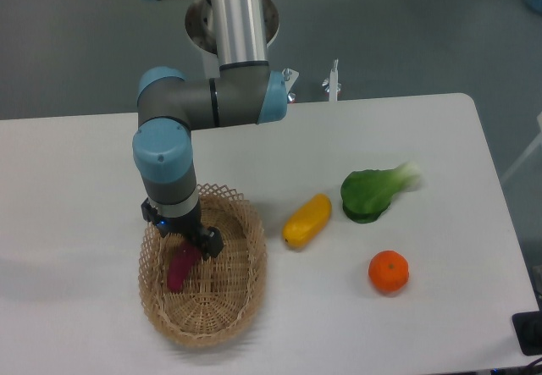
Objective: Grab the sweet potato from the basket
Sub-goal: 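Lower the gripper onto the purple sweet potato and close on it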
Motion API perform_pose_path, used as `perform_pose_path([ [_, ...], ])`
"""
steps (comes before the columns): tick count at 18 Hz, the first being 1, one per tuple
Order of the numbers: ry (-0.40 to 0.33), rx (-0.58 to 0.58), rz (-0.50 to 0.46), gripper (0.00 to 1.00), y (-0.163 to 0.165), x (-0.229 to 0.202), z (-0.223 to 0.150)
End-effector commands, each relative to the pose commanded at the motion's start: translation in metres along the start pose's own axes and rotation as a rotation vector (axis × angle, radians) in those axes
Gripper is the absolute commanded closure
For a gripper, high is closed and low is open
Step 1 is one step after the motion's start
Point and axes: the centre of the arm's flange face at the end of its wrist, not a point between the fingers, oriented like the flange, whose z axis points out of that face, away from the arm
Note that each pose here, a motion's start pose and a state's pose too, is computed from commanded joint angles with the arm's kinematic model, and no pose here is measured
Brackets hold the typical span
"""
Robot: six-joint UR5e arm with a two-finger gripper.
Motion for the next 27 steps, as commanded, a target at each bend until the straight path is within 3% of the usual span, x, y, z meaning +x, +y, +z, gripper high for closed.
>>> perform_pose_path([
  [9, -0.028, -0.026, 0.003, 0.0, 0.0, -0.004, 0.021],
  [19, -0.03, -0.027, 0.002, 0.07, 0.0, -0.004, 0.023],
  [27, -0.033, -0.008, 0.014, 0.05, -0.001, -0.004, 0.012],
])
